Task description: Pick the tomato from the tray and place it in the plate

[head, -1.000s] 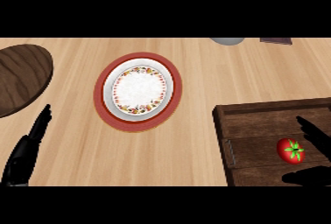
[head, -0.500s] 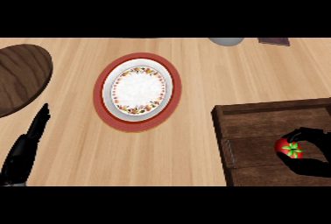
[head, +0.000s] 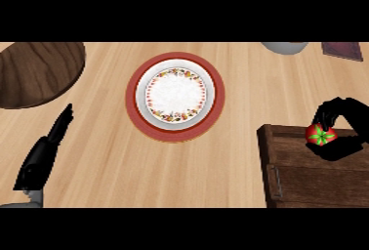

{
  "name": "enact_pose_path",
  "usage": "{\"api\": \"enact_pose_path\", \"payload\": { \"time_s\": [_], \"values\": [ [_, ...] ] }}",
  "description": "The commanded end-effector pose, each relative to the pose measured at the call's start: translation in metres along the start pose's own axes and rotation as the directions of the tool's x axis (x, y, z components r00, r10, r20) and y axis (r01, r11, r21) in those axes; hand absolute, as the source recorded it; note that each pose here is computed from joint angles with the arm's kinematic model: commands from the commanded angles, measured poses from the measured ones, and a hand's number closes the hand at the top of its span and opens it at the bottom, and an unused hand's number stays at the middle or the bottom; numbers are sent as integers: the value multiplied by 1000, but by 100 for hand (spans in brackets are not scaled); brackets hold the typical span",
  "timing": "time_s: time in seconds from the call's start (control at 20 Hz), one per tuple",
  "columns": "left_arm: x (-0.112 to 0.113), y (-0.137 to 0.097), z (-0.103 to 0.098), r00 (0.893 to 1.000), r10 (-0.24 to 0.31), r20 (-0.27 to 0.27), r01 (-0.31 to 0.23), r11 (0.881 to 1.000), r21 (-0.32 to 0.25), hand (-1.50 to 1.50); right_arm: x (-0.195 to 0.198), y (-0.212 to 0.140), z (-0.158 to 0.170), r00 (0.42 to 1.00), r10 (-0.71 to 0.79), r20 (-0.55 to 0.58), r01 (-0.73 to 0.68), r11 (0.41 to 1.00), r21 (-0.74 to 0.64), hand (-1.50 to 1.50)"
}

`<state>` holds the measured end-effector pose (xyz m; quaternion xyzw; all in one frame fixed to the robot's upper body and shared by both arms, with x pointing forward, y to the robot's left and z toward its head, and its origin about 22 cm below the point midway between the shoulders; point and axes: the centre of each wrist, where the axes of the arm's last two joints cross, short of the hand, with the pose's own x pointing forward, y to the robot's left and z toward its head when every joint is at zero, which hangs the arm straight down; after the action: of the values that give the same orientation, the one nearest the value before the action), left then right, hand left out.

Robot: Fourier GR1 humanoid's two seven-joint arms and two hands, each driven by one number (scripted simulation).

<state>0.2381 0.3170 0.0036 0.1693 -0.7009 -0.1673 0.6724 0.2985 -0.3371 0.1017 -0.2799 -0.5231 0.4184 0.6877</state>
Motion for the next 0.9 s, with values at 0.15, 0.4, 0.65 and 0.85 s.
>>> {"api": "enact_pose_path", "payload": {
  "time_s": [0.15,0.4,0.65,0.85],
  "values": [
    [17,-13,-18,999,-2,45,3,1000,-29,0,40,-55,-46,956,257,139,-234,958,-164,150],
    [5,-10,-13,1000,3,-7,-3,1000,2,0,59,-68,-73,916,301,264,-206,919,-336,150],
    [-5,-5,5,999,-11,-44,12,1000,25,0,84,-86,-86,820,284,497,-43,897,-441,150],
    [-10,12,0,998,-12,-61,16,998,64,0,130,-86,-99,698,202,687,44,945,-323,150]
  ]
}}
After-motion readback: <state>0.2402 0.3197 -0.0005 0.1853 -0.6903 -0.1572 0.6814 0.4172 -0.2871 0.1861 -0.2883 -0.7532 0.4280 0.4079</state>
